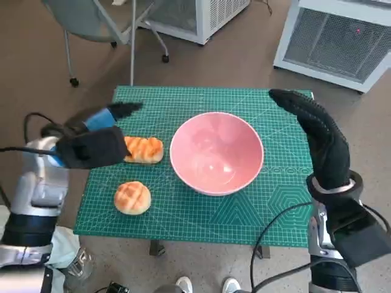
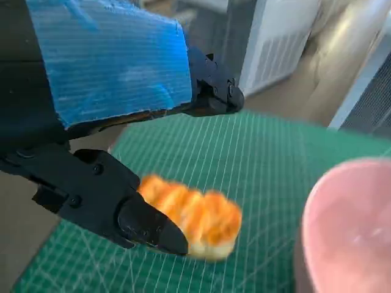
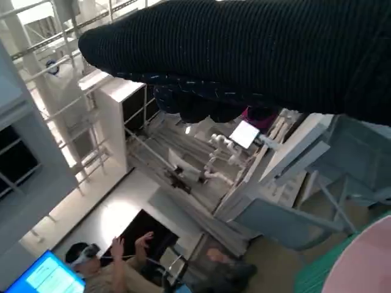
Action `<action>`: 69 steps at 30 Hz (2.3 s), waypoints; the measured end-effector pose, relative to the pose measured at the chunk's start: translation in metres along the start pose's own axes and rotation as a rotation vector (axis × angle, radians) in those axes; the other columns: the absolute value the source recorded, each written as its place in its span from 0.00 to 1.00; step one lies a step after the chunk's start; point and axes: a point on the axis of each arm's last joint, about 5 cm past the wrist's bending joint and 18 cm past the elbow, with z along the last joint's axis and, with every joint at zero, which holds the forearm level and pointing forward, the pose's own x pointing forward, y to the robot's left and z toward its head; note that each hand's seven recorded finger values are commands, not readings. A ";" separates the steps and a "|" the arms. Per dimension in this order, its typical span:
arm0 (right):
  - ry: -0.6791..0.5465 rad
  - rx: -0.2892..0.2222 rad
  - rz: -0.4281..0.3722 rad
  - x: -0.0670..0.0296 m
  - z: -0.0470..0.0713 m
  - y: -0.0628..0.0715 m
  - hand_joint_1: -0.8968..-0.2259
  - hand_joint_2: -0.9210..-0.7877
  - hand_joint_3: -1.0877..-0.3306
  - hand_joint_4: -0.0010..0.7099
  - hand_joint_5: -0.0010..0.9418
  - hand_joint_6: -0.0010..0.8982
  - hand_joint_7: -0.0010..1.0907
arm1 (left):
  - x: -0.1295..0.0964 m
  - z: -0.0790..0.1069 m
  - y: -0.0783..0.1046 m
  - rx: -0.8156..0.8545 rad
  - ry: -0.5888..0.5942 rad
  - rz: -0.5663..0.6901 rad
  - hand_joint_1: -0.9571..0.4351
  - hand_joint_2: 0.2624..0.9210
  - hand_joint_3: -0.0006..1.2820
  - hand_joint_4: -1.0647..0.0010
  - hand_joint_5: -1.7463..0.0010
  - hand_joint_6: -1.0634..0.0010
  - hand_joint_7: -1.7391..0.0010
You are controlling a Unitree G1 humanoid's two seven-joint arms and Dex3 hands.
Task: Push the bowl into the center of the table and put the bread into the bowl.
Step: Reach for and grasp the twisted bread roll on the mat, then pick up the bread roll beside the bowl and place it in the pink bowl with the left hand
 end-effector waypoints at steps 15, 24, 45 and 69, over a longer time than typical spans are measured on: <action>0.004 0.005 0.005 0.0002 -0.001 0.002 0.34 0.00 0.41 0.10 0.00 0.00 0.38 | 0.018 0.001 -0.014 0.062 0.044 -0.065 0.71 0.69 0.00 0.87 1.00 0.71 1.00; 0.005 0.006 0.006 0.0001 -0.001 0.002 0.35 0.00 0.40 0.10 0.00 0.00 0.37 | 0.037 0.001 -0.027 0.097 0.101 -0.109 0.69 0.68 0.00 0.87 1.00 0.71 1.00; 0.010 0.011 0.010 -0.0002 -0.002 0.003 0.35 0.00 0.40 0.10 0.00 0.00 0.37 | 0.066 0.005 -0.054 0.138 0.232 -0.167 0.73 0.80 0.02 0.53 0.88 0.52 0.99; 0.004 0.027 -0.001 -0.0012 -0.001 0.003 0.33 0.00 0.40 0.09 0.00 0.00 0.37 | 0.062 0.013 -0.038 0.199 0.079 -0.002 0.69 0.98 0.01 0.25 0.38 0.36 0.38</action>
